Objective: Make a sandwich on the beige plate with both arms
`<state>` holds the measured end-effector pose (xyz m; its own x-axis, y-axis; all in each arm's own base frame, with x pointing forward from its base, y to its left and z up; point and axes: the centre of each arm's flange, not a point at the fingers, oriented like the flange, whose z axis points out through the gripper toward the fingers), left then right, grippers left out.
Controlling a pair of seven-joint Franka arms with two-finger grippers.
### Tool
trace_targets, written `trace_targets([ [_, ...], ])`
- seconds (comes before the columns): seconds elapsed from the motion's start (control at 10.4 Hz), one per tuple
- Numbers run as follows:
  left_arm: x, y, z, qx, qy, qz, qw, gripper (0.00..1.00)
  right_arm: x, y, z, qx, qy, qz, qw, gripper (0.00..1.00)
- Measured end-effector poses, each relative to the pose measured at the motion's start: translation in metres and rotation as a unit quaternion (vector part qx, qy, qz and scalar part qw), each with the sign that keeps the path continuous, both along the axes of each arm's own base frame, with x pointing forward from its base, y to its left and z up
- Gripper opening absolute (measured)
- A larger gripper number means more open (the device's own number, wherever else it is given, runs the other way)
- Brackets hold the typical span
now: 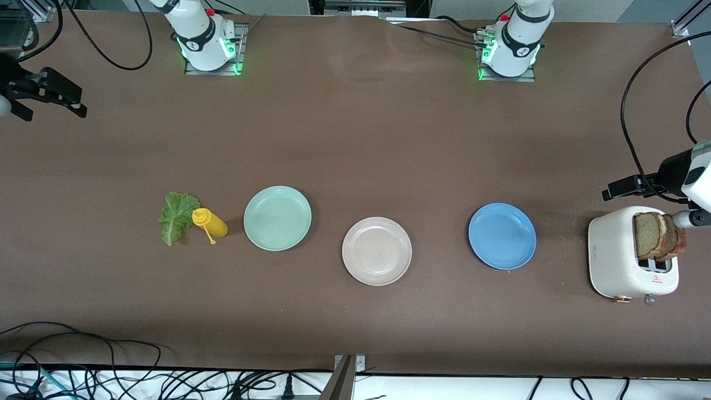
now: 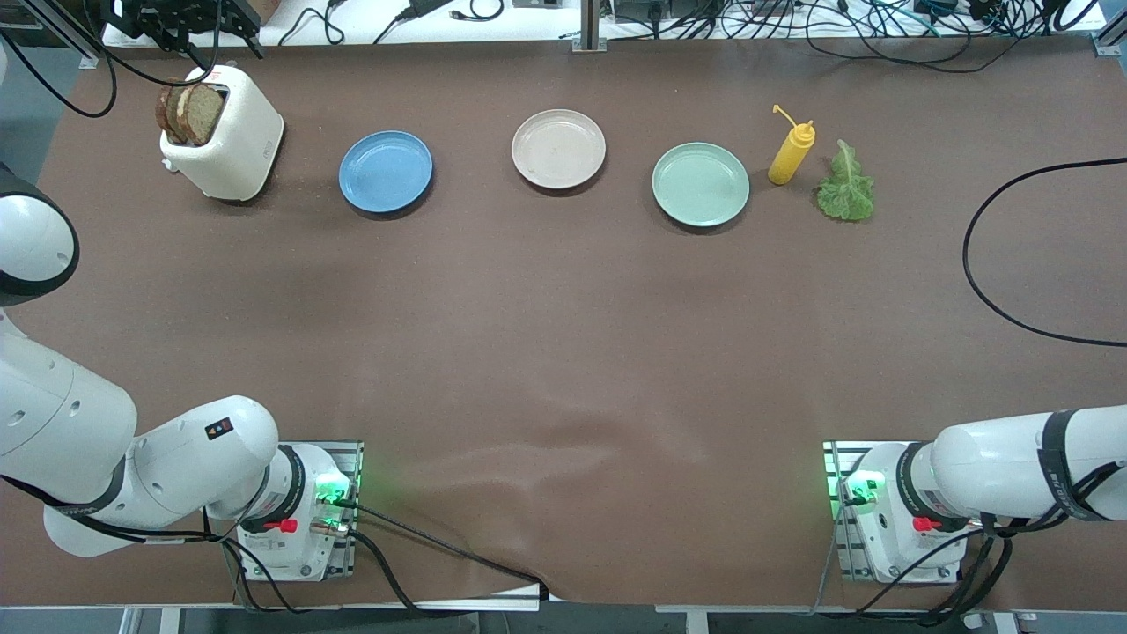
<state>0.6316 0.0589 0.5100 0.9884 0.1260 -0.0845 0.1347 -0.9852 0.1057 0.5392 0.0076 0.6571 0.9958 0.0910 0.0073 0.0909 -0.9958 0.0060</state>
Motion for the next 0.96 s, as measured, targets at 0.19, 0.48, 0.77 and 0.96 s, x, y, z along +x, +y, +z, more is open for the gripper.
trace_targets([
  [0.19, 0.0, -0.014, 0.003, -0.002, -0.002, -0.009, 1.0, 1.0, 0.0, -0.002, 0.0, 0.0, 0.0, -0.002, 1.0, 1.0],
  [0.48, -0.009, -0.03, 0.014, 0.007, -0.006, -0.016, 1.0, 1.0, 0.0, -0.002, 0.0, 0.001, 0.0, -0.002, 1.0, 1.0],
  [0.77, -0.02, -0.029, 0.02, 0.039, -0.006, -0.019, 0.999, 1.0, 0.0, -0.002, 0.0, 0.001, -0.002, -0.002, 1.0, 1.0],
  [0.96, -0.021, -0.026, 0.02, 0.041, -0.005, -0.017, 0.999, 1.0, 0.001, -0.002, 0.0, 0.001, -0.002, -0.002, 1.0, 1.0],
])
